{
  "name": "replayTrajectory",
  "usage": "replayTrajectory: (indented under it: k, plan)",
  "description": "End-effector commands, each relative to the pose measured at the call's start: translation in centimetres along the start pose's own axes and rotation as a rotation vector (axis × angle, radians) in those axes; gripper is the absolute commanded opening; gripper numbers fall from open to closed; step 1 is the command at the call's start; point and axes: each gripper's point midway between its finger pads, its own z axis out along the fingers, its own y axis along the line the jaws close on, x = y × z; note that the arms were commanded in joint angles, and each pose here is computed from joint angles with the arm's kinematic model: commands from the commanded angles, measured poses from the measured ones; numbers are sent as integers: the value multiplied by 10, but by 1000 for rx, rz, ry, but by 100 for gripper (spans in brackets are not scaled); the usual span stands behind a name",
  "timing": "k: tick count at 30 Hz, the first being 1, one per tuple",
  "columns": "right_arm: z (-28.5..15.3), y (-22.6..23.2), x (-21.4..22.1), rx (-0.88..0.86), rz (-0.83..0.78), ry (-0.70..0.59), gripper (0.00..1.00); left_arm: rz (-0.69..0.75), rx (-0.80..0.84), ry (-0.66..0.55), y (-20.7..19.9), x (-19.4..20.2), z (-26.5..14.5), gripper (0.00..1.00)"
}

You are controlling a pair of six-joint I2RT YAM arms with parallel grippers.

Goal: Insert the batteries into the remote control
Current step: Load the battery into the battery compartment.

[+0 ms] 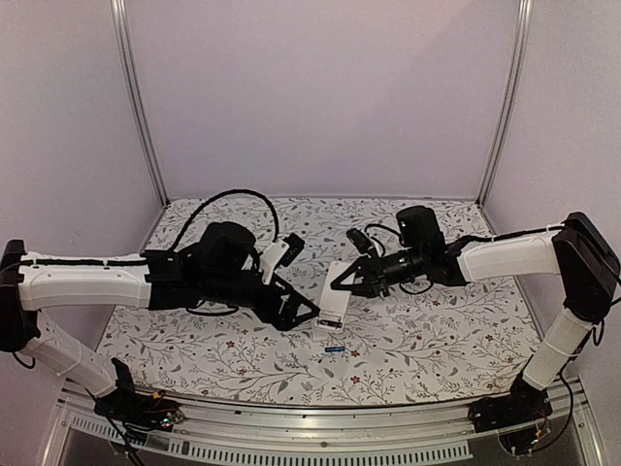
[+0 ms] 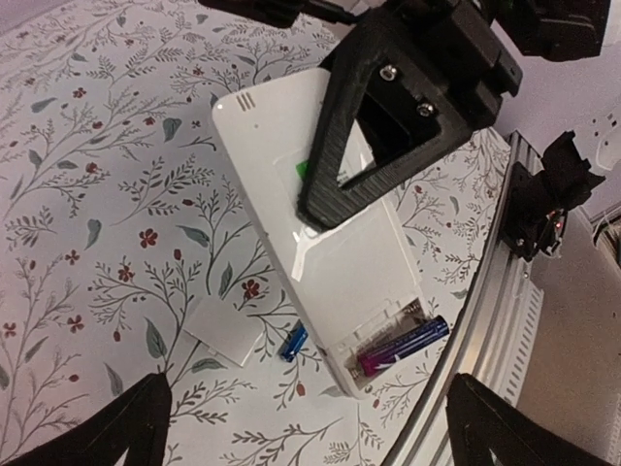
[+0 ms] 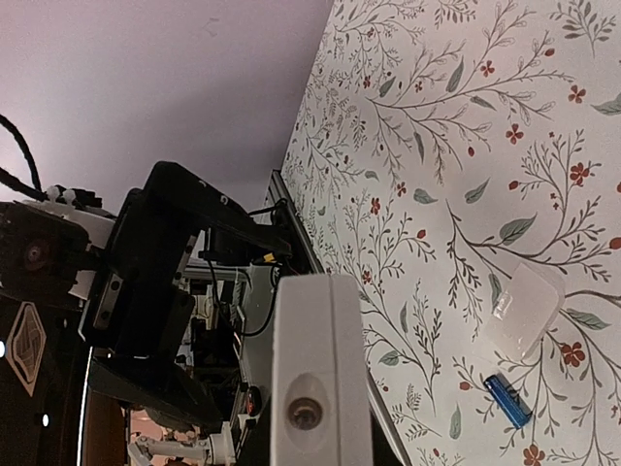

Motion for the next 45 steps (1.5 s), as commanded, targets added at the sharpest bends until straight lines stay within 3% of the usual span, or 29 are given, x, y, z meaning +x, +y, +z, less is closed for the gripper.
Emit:
replayTrajectory:
  k: [1, 7, 16, 35, 45]
  plan:
    - [1, 12, -9, -36, -32, -15, 0, -183, 161, 20, -27, 3, 15, 100]
    - [1, 12, -9, -37, -31, -18, 0, -212, 246, 18, -46, 1, 30, 99]
    - [0, 16, -10, -46, -39, -21, 0, -247, 277, 61, -52, 10, 46, 89]
    - [0, 18, -9, -52, -47, -17, 0, -254, 282, 74, -48, 10, 50, 58]
    - [-4, 24, -12, -61, -66, -31, 0, -282, 296, 82, -41, 19, 49, 48]
